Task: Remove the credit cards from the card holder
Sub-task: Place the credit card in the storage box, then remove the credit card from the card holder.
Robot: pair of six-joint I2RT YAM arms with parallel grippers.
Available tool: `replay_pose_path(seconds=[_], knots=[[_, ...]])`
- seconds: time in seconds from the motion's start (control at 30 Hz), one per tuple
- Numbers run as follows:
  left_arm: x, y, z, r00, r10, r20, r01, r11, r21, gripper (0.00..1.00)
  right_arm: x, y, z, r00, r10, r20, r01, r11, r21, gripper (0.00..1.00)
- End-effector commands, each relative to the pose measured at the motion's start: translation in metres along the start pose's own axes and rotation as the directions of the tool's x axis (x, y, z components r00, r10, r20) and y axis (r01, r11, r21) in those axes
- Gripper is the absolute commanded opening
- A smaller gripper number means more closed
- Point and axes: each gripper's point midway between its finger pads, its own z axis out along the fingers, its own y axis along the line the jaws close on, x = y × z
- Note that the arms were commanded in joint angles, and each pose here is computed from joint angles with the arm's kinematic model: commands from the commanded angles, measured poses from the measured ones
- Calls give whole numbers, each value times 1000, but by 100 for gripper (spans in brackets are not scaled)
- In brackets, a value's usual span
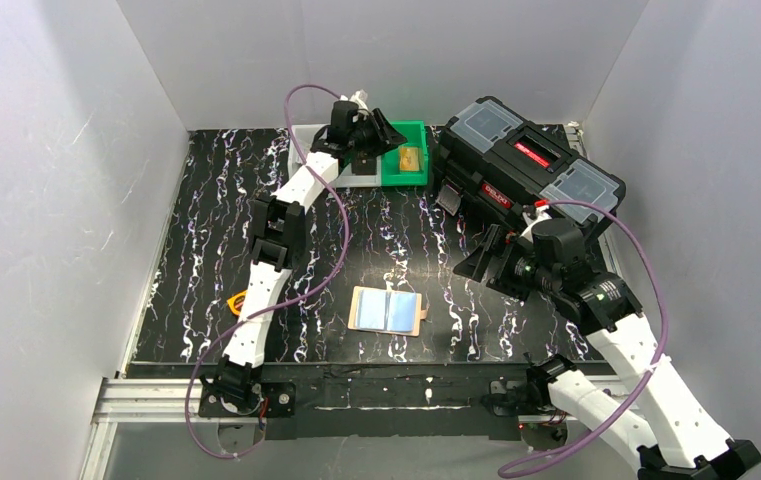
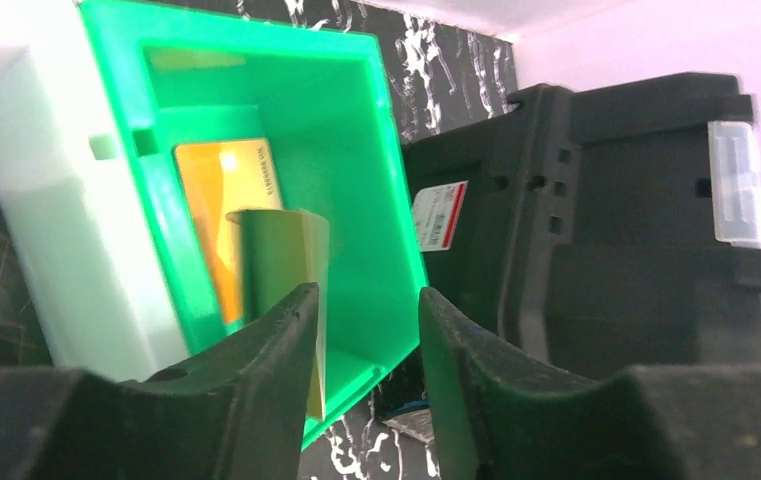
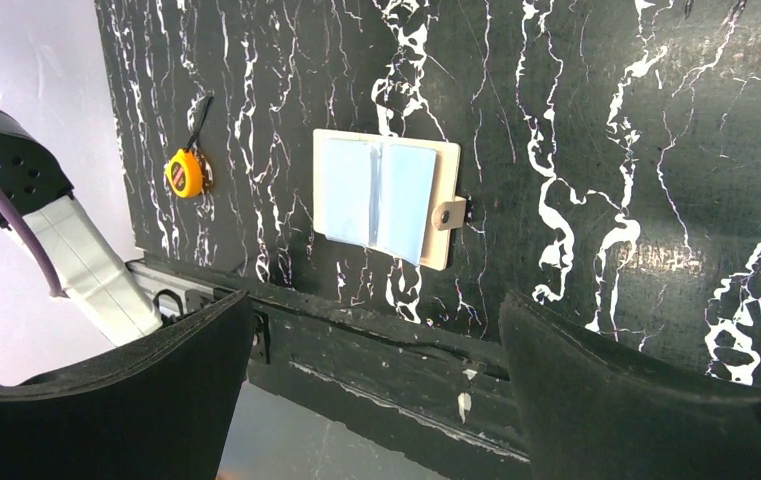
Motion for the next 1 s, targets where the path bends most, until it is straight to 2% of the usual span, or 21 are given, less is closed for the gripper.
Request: replay_pose_path(seconds=[0.0,0.1,0.27,0.43,0.6,0.67,0.97], knots=[[-22,-17,-7,999,27,46,-29,999,32,47,-4,7,-2,1000,-22,8,22,999,-28,98],[-30,-29,-14,997,37,62,-40,998,47,60,-4,7,-2,1000,-23,6,24,999,-28,98],[-51,-64,-38,991,84,104,-93,992,80,67,-1,7,3,999,-26,-24,25,999,-24,98],[-54,-89,-65,990,101,99,-111,989,100,68,0,7,7,998,-33,-48,33,999,-15,98],[-25,-91,-103,997,70,27,-71,995,63,69,1,7,16,997,-29,-75,28,1000,-8,99],[-2,-82,-121,999,46,-14,-46,998,42,71,2,8,21,996,-22,-88,21,1000,-16,98],[82,-74,-230,990,10,-141,-19,998,-65,72,14,11,49,988,-6,-152,2,1000,-28,98]])
